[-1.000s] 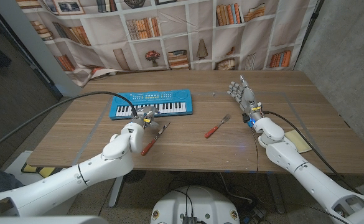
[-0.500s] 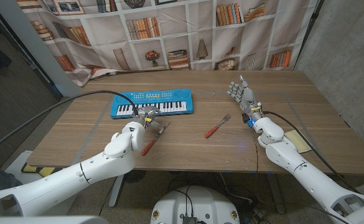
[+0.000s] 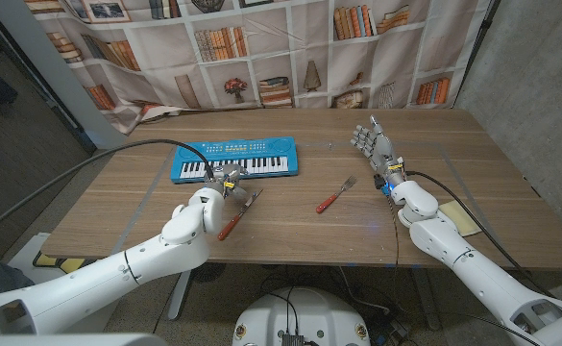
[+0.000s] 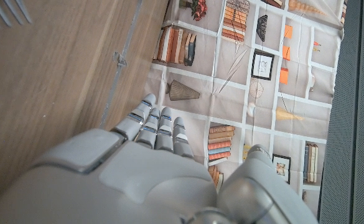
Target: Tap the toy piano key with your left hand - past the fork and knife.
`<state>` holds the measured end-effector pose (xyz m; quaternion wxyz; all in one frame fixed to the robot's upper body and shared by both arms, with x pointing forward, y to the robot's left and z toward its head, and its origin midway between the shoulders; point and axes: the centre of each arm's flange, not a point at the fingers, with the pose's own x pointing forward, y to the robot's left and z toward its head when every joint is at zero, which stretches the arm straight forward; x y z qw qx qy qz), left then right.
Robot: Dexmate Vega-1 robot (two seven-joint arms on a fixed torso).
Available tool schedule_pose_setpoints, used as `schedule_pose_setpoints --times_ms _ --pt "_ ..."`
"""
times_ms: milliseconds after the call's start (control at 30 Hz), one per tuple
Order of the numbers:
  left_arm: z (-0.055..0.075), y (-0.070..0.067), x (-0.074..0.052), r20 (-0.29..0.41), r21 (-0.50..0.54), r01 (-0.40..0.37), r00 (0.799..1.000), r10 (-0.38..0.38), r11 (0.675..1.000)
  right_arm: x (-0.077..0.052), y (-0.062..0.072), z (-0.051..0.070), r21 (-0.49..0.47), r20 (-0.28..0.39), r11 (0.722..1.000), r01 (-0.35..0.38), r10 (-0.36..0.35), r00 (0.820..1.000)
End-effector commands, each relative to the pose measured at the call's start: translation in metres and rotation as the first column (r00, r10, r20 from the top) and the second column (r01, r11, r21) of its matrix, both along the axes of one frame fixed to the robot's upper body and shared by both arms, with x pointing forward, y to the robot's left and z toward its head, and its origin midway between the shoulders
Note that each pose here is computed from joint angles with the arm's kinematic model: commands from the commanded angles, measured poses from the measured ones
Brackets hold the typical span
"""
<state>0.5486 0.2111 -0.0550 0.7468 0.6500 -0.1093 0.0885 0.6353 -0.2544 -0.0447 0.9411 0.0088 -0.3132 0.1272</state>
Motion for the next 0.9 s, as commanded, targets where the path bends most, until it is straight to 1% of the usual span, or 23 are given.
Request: schedule_pose_setpoints --times_ms 33,500,900 --pt "0.010 0.000 -0.006 0.043 0.003 -0.002 0.999 0.002 1.000 -0.001 -0.002 0.004 0.002 0.012 1.000 0.001 -0.001 1.000" --pt "0.020 0.000 -0.012 0.115 -0.014 -0.018 0.993 0.020 1.000 0.001 -0.003 0.004 0.004 0.012 1.000 0.005 -0.005 1.000" --pt "0.031 -0.001 -0.018 0.150 0.004 -0.015 0.989 0.014 1.000 -0.001 -0.005 0.006 0.006 0.020 1.000 0.007 -0.007 1.000"
